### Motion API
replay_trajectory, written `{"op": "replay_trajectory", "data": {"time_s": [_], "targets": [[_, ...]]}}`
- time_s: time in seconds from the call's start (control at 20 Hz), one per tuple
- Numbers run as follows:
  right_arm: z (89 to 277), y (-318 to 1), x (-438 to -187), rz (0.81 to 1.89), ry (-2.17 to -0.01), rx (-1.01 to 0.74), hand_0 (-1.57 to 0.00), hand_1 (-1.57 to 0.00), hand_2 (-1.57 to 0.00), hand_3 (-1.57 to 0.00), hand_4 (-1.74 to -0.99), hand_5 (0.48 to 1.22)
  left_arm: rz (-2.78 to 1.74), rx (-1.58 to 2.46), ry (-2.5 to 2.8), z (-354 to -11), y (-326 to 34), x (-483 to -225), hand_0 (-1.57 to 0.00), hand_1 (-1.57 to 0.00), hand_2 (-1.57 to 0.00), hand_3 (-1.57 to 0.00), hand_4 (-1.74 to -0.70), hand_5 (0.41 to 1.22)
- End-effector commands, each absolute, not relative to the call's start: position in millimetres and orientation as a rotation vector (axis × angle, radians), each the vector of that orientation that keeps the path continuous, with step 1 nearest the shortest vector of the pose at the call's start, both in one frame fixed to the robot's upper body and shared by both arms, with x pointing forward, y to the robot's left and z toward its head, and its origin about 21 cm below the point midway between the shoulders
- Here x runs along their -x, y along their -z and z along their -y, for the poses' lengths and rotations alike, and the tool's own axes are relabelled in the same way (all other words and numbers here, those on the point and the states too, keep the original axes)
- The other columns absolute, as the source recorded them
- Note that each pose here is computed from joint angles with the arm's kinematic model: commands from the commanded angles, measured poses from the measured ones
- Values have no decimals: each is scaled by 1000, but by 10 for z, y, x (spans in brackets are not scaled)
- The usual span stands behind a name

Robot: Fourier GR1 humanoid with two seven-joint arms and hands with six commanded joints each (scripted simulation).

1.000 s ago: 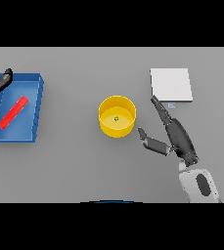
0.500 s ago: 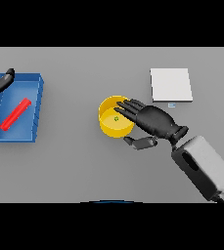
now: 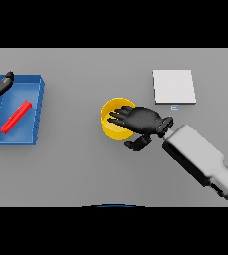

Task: Pick up the red beaker and tilt it to pour out 1 green nut into yellow bowl. Pick up the yellow bowl and place it on the metallic measuring scale.

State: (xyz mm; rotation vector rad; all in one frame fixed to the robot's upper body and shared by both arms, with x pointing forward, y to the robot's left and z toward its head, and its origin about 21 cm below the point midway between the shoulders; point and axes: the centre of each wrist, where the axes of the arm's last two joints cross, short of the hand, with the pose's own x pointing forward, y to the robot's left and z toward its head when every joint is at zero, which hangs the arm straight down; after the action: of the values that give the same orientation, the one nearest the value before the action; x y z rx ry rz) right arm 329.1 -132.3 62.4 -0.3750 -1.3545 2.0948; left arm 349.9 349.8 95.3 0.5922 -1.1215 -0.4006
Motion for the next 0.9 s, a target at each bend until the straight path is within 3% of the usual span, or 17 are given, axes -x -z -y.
{"op": "replay_trajectory", "data": {"time_s": [0.0, 0.45, 0.6, 0.7, 0.75, 0.85], "targets": [[1315, -597, -3331, 1329, -2112, 383, 1, 1, 1, 1, -1231, 703, 1119, -591, 400, -3499, -958, -3492, 1, 1, 1, 1, -724, 688], [1159, -533, -3465, 1187, -2214, 363, 1, 1, 1, 1, -1297, 753, 1133, -592, 399, -3574, -978, -3452, 1, 1, 1, 1, -718, 688], [1077, -504, -3488, 1154, -2174, 369, -3, -16, -19, -43, -1336, 810, 1139, -586, 395, -3524, -989, -3473, 1, 1, 1, 1, -713, 686], [1115, -495, -3482, 1142, -2176, 358, -287, -236, -176, -173, -1387, 873, 1131, -592, 392, -3556, -1000, -3465, 1, 1, 1, 1, -714, 691], [1112, -487, -3463, 1144, -2193, 353, -544, -473, -310, -262, -1420, 943, 1134, -584, 397, -3549, -968, -3474, 1, 1, 1, 1, -716, 692], [1091, -489, -3478, 1160, -2204, 344, -914, -869, -695, -456, -1512, 1043, 1134, -585, 396, -3577, -961, -3461, 1, 1, 1, 1, -719, 692]]}}
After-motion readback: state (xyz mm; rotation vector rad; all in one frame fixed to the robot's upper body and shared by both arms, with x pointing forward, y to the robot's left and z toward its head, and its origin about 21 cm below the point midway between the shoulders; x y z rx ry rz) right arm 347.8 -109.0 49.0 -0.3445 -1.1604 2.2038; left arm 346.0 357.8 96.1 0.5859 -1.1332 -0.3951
